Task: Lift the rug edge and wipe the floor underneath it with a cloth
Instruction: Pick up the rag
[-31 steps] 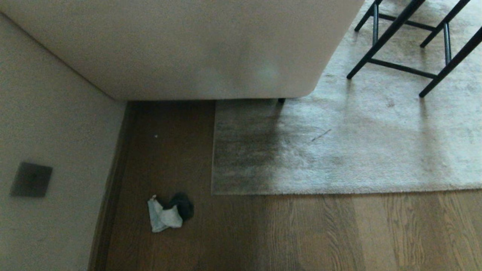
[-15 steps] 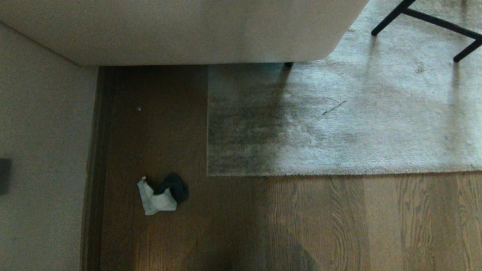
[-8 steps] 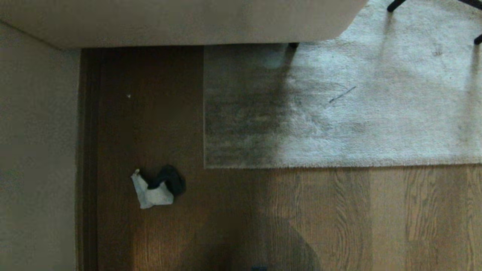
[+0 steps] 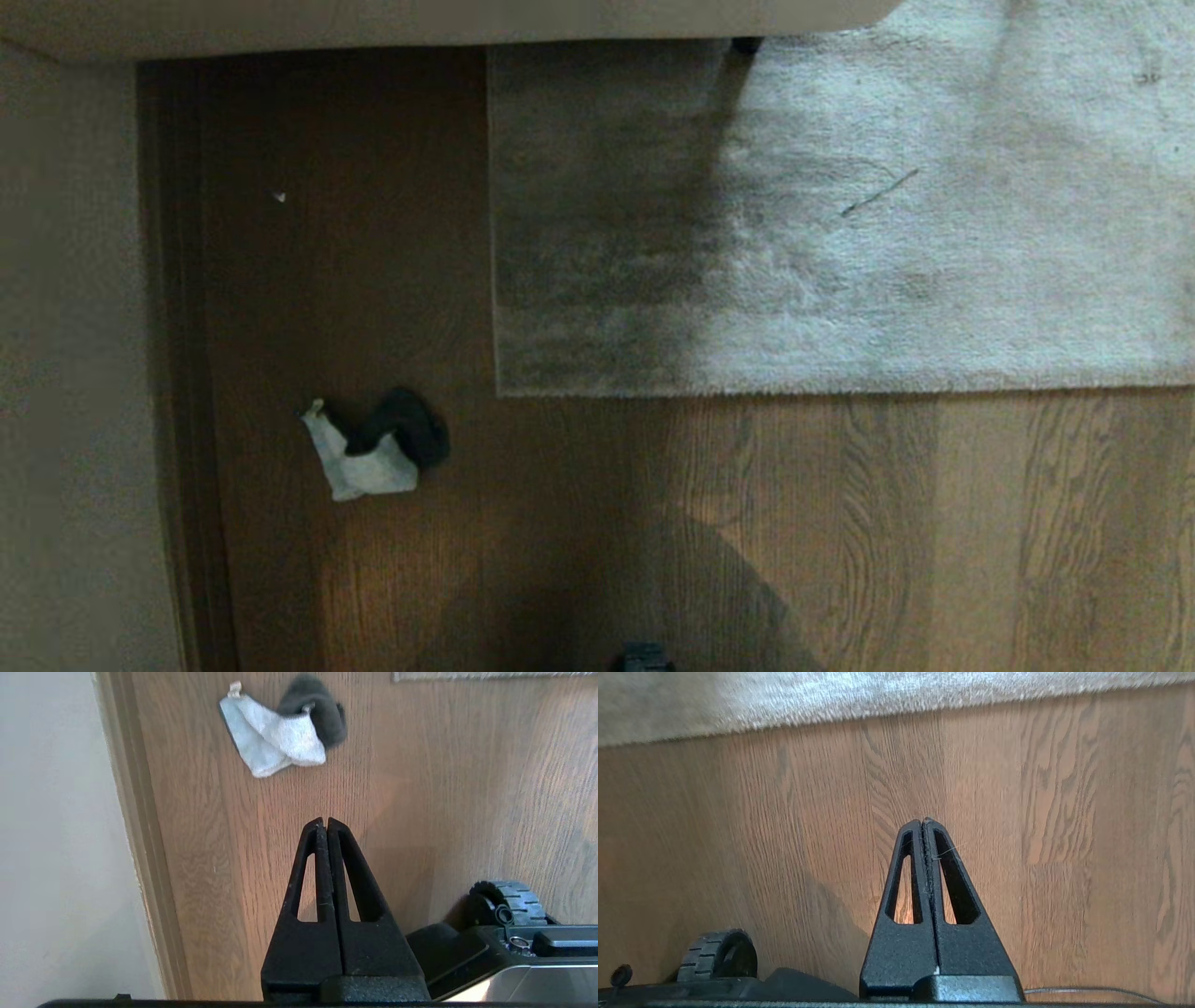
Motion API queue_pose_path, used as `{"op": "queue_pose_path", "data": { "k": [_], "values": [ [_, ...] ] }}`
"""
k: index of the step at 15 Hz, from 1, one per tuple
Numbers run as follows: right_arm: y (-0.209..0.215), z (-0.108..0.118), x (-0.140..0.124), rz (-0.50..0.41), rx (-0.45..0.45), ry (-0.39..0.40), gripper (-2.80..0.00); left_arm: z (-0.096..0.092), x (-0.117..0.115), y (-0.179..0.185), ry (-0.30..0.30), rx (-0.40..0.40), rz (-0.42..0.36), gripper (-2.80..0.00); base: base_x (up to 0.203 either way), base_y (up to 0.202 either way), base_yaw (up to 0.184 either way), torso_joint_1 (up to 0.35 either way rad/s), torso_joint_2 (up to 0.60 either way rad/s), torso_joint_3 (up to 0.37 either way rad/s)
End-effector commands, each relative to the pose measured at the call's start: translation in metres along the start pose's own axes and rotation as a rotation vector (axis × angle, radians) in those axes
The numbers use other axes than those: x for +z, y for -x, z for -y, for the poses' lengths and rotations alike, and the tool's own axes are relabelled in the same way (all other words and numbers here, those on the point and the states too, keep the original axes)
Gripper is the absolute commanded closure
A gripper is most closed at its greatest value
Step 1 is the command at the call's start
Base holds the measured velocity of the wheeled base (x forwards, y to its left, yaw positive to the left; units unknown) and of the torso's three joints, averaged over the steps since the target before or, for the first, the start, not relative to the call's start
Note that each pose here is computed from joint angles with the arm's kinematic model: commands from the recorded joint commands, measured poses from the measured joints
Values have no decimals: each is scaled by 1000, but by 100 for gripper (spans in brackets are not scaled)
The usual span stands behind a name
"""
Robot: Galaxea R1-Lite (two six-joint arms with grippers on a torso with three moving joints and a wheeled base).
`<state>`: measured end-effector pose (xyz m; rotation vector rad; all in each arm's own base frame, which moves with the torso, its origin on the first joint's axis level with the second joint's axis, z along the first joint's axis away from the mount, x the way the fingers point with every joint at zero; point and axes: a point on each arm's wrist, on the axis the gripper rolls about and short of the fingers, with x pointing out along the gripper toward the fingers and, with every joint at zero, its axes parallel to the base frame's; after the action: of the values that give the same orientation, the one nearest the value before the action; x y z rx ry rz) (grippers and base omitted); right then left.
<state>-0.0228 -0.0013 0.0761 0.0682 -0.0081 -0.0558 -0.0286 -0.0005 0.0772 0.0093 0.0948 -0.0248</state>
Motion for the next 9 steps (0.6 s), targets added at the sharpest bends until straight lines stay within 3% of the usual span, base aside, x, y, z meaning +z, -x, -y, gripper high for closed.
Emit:
{"op": "queue_pose_path", "data": {
  "k": [1, 9],
  "values": [
    [0, 0, 0, -2, -1, -1, 0, 0, 0, 0, 0, 0, -2, 0, 0, 0, 0, 0, 0, -188],
    [0, 0, 0, -2, -1, -1, 0, 0, 0, 0, -2, 0, -2, 0, 0, 0, 0, 3, 1, -198]
  ]
}}
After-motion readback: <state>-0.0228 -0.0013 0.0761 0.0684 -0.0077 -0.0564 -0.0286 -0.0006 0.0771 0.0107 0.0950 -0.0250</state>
